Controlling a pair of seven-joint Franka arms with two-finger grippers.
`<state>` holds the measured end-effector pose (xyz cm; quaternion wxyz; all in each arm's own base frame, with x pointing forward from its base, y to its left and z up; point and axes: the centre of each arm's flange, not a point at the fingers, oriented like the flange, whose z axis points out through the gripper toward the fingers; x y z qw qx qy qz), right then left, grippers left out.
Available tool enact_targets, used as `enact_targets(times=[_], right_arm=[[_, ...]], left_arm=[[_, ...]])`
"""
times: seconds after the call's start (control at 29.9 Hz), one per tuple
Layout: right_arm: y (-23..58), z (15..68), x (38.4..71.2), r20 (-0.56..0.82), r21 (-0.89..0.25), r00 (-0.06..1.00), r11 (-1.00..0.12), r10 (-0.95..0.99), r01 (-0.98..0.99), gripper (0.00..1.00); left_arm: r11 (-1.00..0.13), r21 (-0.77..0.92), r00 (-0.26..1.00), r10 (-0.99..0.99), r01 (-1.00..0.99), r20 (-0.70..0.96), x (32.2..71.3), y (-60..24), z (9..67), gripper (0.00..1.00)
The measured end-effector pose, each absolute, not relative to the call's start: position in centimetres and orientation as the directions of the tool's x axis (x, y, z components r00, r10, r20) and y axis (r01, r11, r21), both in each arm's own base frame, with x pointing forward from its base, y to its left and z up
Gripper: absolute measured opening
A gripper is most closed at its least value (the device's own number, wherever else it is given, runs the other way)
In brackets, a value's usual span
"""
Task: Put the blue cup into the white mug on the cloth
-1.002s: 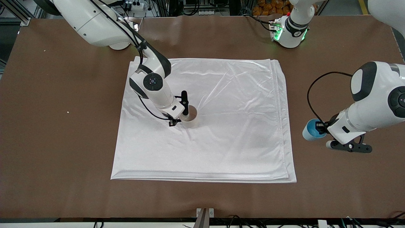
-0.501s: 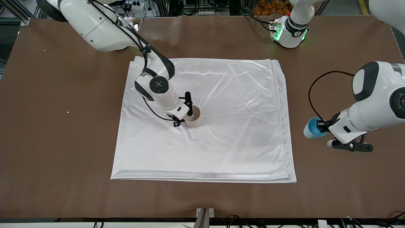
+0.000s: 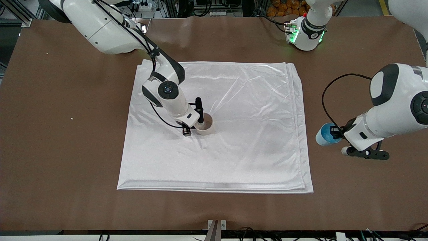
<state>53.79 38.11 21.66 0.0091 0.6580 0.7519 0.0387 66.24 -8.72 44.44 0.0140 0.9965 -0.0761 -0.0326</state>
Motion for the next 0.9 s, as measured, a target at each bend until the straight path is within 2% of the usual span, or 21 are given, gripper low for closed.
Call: enact_targets(times=[0.17, 0.2, 0.67, 0.9], right_arm=[[37.9, 24.1, 54.9, 0.001, 0.071, -0.120, 0.120, 0.993, 0.990, 0.92], [37.8, 24.9, 55.1, -0.008, 0.074, -0.117, 0.118, 0.993, 0.990, 0.99], [34.4, 39.5, 55.7, -0.107, 0.154, -0.016, 0.032, 0.994, 0.988, 1.00], [31.7, 45.6, 54.9, -0.152, 0.197, 0.125, -0.094, 0.980, 0.976, 1.00]], left_arm=[[-0.986, 0.066, 0.986, -0.159, -0.156, -0.041, 65.6, -10.5, 46.4, 0.04], [-0.986, 0.073, 0.987, -0.153, -0.150, -0.041, 65.4, -11.1, 46.8, 0.04], [-0.992, 0.129, 0.998, -0.024, -0.016, -0.061, 61.0, -22.8, 50.4, 0.04], [-0.988, 0.152, 0.998, -0.030, -0.020, -0.059, 58.8, -27.6, 51.4, 0.04]])
